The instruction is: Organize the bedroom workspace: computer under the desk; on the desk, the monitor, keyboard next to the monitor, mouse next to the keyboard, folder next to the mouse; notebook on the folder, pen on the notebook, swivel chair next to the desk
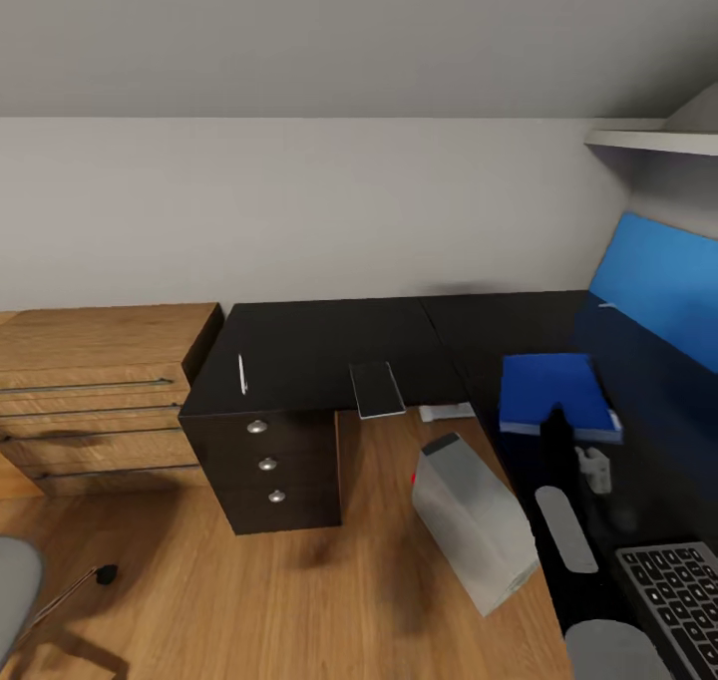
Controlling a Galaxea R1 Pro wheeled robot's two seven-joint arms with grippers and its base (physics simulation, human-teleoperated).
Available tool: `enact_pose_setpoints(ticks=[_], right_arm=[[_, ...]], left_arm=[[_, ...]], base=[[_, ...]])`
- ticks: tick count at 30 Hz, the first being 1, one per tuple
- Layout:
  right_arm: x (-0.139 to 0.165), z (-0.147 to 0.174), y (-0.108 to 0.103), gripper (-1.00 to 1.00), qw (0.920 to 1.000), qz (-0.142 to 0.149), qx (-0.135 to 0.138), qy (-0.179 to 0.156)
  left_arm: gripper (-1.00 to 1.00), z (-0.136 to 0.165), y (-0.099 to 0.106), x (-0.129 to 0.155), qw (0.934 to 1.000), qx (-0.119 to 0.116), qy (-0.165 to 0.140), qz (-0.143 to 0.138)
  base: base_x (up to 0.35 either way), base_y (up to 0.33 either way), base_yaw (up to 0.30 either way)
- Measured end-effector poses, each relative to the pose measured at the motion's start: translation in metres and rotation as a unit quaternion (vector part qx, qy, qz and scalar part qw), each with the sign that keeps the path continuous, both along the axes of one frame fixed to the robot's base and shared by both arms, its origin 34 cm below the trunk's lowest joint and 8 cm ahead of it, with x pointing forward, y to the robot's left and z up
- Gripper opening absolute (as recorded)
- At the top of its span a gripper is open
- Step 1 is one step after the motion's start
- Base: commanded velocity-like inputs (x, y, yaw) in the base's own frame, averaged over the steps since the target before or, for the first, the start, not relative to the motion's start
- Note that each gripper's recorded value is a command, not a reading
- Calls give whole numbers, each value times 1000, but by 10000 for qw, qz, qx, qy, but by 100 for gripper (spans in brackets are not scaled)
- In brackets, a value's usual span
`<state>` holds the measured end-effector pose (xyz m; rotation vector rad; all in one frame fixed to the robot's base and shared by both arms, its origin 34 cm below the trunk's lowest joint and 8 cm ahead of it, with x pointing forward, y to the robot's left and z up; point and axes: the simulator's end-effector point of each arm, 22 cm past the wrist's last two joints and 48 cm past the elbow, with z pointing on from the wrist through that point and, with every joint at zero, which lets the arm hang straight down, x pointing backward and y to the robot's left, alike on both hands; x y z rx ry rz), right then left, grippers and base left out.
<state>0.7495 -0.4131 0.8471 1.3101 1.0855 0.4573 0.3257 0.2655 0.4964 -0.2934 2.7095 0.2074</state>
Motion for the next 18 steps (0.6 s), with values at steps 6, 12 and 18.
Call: enact_pose_setpoints(ticks=[6,12,18], right_arm=[[9,-14,-8,-100,9919,-1258,-59,157],[1,-31,8,-100,9864,-1575,419,200],[-6,-50,9,-100,9776,-1793,1076,223]], left_arm=[[100,0,0,0,10000,-2,0,-1],[100,0,0,0,10000,-3,-2,3],[100,1,-1,1,10000,-8,-15,9]], base=[[1,-2,0],[3,0,0],[217,0,0]])
